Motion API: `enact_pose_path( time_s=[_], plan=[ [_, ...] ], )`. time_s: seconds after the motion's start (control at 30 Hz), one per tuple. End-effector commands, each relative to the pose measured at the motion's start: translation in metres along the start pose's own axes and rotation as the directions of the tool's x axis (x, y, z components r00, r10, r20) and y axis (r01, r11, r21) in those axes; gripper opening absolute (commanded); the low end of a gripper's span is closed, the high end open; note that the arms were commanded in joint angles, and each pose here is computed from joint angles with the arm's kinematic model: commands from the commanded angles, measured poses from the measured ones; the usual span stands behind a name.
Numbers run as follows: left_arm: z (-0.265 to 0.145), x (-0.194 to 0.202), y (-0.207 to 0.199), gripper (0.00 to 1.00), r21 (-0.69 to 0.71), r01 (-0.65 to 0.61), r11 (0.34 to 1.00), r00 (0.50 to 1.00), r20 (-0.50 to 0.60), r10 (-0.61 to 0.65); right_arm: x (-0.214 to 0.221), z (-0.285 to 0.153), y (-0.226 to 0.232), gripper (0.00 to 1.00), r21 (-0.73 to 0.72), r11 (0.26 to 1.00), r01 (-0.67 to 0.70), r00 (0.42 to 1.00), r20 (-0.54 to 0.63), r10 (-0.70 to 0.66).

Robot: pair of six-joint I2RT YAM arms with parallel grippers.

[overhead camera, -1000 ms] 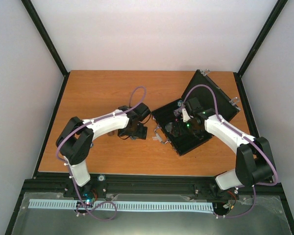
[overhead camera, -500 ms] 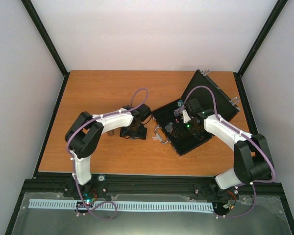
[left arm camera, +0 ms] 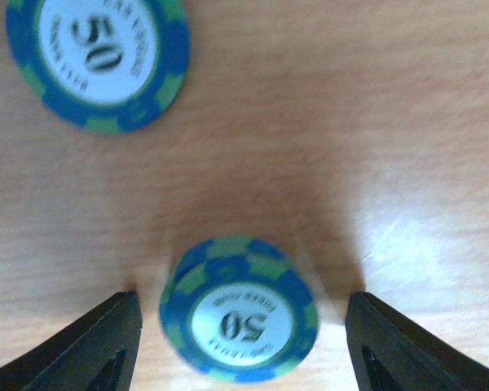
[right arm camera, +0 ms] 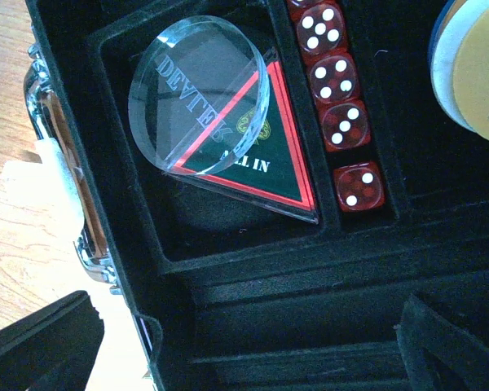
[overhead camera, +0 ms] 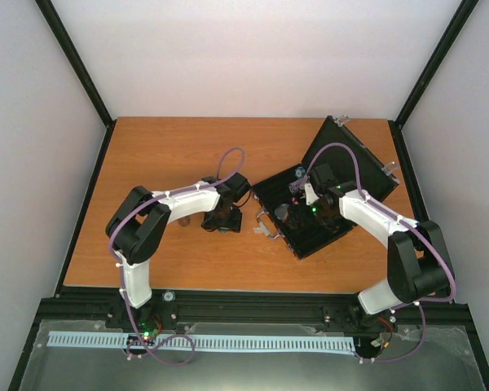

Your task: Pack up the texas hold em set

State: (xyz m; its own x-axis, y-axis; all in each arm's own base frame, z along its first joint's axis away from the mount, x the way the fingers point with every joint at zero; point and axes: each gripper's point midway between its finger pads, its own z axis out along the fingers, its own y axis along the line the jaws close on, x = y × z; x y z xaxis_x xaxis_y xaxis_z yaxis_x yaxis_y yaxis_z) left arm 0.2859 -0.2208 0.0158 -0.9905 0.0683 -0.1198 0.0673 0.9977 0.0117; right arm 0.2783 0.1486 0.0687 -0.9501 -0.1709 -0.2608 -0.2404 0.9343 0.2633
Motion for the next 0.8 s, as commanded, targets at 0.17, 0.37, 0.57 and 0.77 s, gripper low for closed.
enact_pose_path(
  time_s=[0.17,0.37,0.57,0.77],
  plan=[
    [0.009,0.017,0.020,0.73,-0.057,-0.025,0.998,0.999,-0.041,0.023,0.001,0.006,-0.001,1.00,-0.016,1.000,-0.002,1.000,-0.010,0.002],
    [0.011,0.002,0.015,0.74,-0.069,-0.051,0.996,0.999,-0.016,0.050,0.004,0.008,-0.003,1.00,-0.007,1.000,-0.001,1.000,-0.017,0.001],
    [0.015,-0.007,0.016,0.57,-0.066,-0.038,0.997,0.999,-0.015,0.037,0.004,0.008,-0.003,1.00,-0.009,1.000,-0.002,1.000,-0.016,0.002],
    [0.018,0.002,0.021,0.52,-0.072,-0.043,0.996,0.998,-0.042,0.040,0.005,0.008,-0.004,1.00,-0.006,1.000,-0.001,1.000,-0.016,0.001]
  ],
)
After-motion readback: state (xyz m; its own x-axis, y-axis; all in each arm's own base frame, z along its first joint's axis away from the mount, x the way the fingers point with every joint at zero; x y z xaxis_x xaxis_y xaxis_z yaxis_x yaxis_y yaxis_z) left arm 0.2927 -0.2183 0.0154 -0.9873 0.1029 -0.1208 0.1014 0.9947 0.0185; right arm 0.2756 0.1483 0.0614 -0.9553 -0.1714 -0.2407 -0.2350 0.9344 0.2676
